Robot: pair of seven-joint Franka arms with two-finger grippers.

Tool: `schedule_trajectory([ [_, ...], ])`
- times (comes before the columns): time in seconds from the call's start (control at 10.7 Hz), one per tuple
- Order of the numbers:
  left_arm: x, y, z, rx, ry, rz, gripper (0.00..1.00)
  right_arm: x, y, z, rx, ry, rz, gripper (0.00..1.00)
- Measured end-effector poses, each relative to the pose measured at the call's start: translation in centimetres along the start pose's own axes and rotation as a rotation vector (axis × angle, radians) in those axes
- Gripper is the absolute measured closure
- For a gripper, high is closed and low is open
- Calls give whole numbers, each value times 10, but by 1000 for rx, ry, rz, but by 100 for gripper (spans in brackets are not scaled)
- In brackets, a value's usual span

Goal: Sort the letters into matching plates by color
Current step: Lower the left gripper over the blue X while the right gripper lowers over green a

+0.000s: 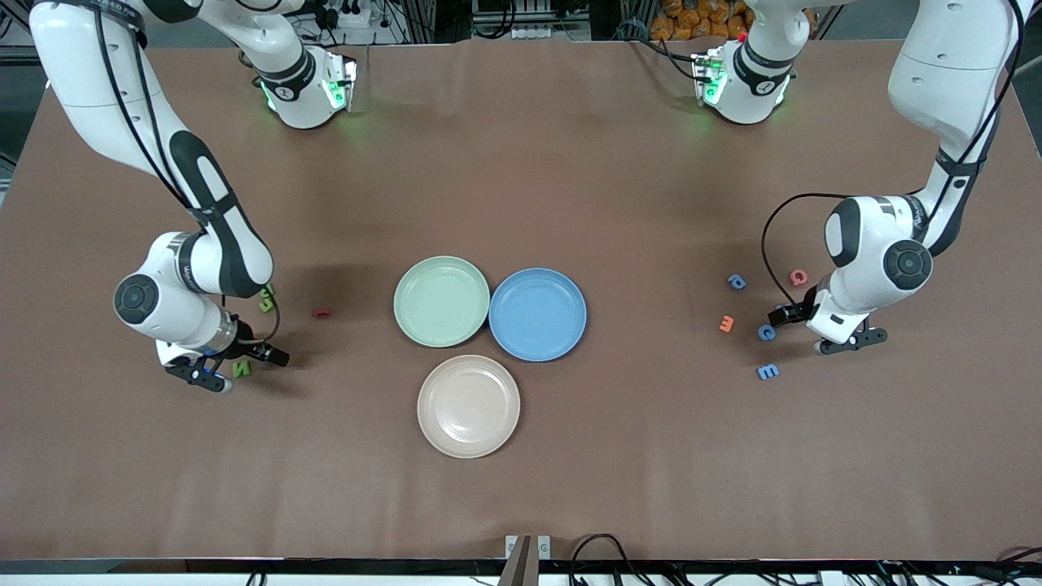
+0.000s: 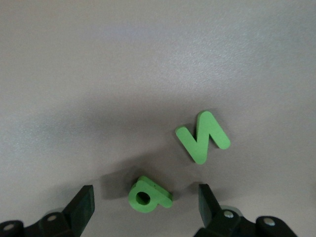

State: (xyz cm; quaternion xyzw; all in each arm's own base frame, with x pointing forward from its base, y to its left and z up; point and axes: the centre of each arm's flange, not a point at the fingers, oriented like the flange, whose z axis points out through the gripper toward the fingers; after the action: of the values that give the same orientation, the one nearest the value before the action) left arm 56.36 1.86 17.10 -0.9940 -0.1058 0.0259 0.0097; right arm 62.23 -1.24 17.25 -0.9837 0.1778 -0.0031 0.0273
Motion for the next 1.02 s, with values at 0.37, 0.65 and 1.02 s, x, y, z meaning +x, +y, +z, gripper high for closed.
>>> schedule_trajectory([
  [0.37, -10, -2, 0, 0, -1, -5, 0, -7, -3, 7, -2, 2, -9, 7],
  [0.65, -17, -2, 5, -6, 17, -5, 0, -8, -1, 8, -3, 6, -7, 10],
  [1.02, -17, -1, 2, -8, 23, -31, 19, -11, 0, 8, -4, 4, -7, 15],
])
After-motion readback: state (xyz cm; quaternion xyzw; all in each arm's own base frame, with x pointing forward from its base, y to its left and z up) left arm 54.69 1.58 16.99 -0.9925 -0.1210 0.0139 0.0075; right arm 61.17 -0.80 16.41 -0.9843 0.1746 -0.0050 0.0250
